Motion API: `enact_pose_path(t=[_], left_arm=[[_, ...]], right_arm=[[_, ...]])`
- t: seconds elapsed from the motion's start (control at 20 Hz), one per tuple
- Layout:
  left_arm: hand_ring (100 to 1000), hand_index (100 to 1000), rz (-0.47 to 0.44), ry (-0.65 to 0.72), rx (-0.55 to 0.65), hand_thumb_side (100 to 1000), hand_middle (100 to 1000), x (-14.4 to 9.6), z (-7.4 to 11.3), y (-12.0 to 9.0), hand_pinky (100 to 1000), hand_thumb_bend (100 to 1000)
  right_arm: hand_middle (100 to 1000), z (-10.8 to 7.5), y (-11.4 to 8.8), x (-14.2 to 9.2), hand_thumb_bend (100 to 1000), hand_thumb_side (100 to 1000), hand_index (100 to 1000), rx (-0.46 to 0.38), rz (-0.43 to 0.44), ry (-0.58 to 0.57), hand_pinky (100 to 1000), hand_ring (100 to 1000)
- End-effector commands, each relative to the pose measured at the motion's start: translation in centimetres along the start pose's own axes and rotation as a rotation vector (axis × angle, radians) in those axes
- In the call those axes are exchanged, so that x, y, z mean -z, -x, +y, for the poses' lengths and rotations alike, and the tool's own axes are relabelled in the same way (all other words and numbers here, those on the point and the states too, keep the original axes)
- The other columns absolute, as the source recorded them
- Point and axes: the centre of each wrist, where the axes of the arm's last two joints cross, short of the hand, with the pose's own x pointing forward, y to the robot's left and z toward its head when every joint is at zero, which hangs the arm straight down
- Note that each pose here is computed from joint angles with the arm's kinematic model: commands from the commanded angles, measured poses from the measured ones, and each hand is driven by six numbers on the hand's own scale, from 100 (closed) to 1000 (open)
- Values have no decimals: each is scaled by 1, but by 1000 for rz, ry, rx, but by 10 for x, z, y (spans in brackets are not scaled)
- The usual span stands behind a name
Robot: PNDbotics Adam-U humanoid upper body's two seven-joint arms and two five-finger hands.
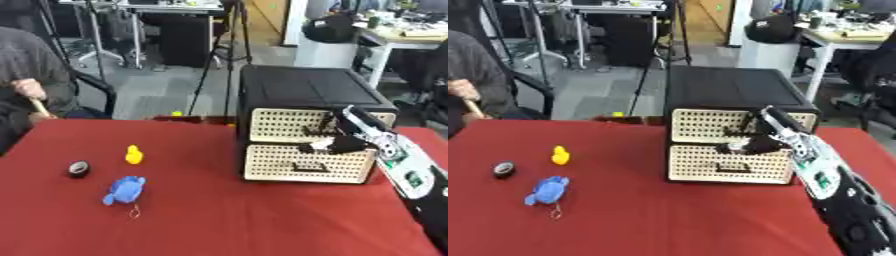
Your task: Pick up objects from table and place into drawer.
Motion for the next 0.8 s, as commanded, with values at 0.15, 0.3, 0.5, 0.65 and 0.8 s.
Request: enact_pose_path(t=[0.15,0.3,0.5,0.65,0.8], left_arm=[[427,778,-21,7,22,837,510,4,5,-6,426,100],[428,778,-22,7,22,835,510,5,5,-6,426,100],[428,778,-22,8,22,836,510,5,5,-6,426,100],[428,778,-22,8,21,836,510,5,5,-6,426,100],[428,778,-22,8,21,837,511,5,5,-6,426,100]], right_arm=[[100,-10,-2,3,906,536,566,-33,-5,6,126,100],[100,-8,-1,3,909,534,525,-48,-1,-5,124,100],[100,-8,0,3,911,532,489,-59,4,-14,122,100],[100,-7,0,2,913,532,478,-70,2,-20,121,100],[100,-7,-1,0,915,538,471,-85,-5,-24,118,100]])
